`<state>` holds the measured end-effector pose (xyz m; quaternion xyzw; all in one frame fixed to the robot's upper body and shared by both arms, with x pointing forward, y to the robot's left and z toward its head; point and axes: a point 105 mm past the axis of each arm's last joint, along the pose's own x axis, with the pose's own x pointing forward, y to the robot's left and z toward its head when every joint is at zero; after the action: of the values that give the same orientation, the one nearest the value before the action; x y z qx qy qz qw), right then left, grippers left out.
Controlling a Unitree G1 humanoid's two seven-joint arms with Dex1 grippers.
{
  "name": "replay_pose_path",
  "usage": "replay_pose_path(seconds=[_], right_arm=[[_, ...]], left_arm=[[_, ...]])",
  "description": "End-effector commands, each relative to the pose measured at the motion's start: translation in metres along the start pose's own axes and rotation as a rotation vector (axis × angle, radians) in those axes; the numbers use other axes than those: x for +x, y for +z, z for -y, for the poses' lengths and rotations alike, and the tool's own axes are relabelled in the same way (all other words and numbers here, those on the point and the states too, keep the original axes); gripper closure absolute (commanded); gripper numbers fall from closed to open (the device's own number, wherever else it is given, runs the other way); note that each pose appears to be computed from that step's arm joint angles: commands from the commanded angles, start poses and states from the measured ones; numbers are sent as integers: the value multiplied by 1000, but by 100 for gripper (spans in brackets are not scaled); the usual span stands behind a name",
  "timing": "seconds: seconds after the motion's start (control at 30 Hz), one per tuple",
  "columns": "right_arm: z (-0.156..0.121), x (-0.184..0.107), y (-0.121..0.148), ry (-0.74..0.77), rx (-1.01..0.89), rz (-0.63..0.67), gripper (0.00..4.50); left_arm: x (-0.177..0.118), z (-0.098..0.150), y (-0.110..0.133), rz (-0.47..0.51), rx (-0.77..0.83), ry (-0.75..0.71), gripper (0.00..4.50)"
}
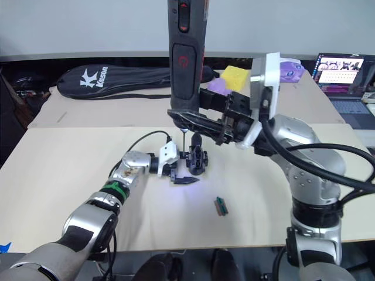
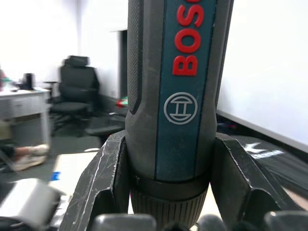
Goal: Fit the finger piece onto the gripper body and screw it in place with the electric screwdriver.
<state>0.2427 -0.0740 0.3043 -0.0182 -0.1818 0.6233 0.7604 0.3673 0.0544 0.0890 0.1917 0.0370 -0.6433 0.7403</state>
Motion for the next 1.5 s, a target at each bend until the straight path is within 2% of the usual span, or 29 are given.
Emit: replay_pose_path(seconds=[0.03, 0.2, 0.33, 0.4, 0.63, 0.83, 1.5], right_arm=[[-10, -13, 6, -28, -26, -6, 258], [-19, -34, -8, -135, -42, -60, 258], [-19, -47, -21, -258, -57, -74, 258], [-24, -56, -36, -319, -64, -101, 258], [-38, -68, -55, -424, -112, -139, 258], [-47, -72, -60, -469, -117, -141, 258], [-45, -80, -76, -543, -121, -148, 258]], left_arm=[[-24, 4, 12, 19, 70, -70, 0], [-50, 41, 30, 36, 103, -267, 0], [-44, 67, 36, 62, 108, -331, 0], [-29, 74, 37, 95, 103, -323, 0], [-7, 81, 43, 140, 103, -316, 0], [1, 85, 42, 146, 98, -336, 0], [11, 81, 40, 146, 76, -336, 0]])
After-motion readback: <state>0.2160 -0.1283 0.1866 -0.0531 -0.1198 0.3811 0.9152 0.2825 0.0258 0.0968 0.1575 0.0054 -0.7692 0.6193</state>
